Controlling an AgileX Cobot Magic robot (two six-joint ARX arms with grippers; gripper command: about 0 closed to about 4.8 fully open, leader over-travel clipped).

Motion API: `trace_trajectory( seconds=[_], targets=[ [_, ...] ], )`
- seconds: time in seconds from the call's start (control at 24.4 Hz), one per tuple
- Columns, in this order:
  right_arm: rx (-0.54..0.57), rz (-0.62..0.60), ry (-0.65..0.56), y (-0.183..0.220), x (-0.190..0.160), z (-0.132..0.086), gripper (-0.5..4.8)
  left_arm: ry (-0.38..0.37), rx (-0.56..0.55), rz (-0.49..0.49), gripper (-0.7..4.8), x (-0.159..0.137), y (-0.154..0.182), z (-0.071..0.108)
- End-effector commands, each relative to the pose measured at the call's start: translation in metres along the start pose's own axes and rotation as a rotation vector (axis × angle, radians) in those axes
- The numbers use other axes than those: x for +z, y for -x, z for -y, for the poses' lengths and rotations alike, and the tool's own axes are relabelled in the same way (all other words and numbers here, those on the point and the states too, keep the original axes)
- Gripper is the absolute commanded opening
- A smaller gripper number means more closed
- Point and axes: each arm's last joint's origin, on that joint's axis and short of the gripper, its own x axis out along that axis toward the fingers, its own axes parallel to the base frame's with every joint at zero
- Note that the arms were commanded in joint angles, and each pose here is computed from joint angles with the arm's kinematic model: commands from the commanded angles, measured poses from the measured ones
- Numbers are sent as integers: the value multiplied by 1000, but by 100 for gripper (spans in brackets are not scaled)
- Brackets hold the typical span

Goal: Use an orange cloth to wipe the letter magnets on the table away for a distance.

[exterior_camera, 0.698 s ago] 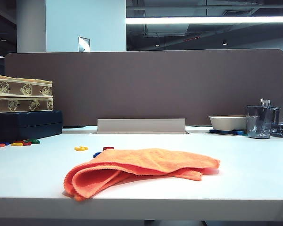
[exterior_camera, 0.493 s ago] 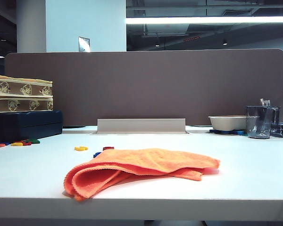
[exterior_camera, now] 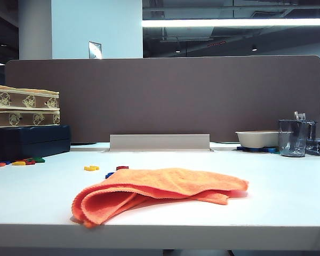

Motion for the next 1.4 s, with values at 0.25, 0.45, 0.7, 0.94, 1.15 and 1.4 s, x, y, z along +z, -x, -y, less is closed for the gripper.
trace_trajectory(
  seconds=[0.25, 0.45, 0.7, 0.94, 1.15, 1.4],
  targets=[
    [-1, 9, -1, 0, -1, 0, -5, -24, -148, 146, 89, 37, 8, 6],
    [-1, 9, -1, 0, -1, 0, -5, -75, -281, 151, 103, 40, 9, 10],
    [-1, 9, -1, 0, -1, 0, -5, -92, -348, 109, 134, 46, 3, 12],
    [-1, 9, -1, 0, -1, 0, -5, -90, -463, 45, 138, 50, -20, 20],
    [-1, 9, -1, 0, -1, 0, -5, -193, -587, -25, 157, 47, -40, 44],
    [0, 9, -1, 0, -1, 0, -5, -242, -675, -122, 227, 32, -78, 79]
  ],
)
